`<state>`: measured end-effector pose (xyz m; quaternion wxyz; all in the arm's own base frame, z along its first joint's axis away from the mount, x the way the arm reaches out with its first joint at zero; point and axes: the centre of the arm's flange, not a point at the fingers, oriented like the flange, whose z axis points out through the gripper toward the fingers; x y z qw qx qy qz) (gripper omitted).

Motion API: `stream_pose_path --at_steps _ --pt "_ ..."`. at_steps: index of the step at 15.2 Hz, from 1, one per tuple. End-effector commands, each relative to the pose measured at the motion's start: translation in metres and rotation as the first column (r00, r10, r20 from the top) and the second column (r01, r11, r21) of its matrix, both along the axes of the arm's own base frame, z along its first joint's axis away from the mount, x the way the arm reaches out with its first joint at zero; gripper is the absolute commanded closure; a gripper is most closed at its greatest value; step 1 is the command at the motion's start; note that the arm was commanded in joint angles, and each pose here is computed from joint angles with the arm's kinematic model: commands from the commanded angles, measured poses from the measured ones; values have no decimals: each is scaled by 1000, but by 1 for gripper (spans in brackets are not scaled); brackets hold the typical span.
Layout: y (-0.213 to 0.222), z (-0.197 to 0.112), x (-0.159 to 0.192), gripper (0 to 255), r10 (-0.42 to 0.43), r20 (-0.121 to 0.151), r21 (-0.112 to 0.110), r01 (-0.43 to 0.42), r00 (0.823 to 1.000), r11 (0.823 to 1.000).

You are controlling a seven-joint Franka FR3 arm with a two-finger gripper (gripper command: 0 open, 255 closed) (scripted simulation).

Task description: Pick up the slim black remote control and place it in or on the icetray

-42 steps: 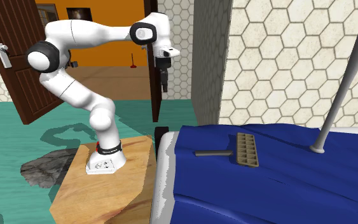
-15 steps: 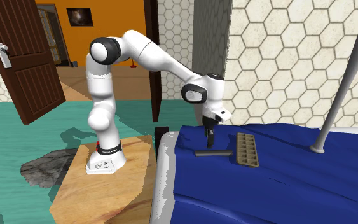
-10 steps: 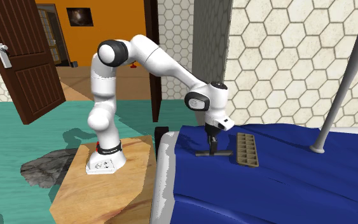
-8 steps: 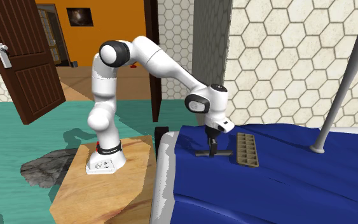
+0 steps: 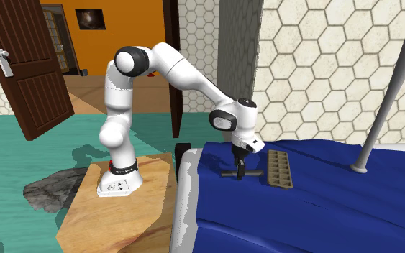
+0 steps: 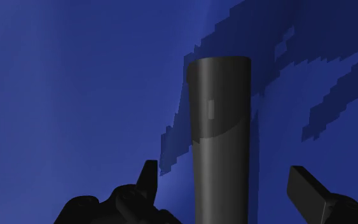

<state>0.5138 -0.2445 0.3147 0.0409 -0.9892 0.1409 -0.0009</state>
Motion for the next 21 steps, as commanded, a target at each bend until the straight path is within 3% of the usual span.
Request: stream_pose_path --at_steps 1,2,11,21 --pt "0 0 0 0 0 0 0 0 1000 1000" --pt "0 0 0 255 0 0 0 0 1000 1000" --pt "0 0 0 255 0 0 0 0 1000 1000" --pt "0 53 0 255 0 0 0 0 1000 1000"
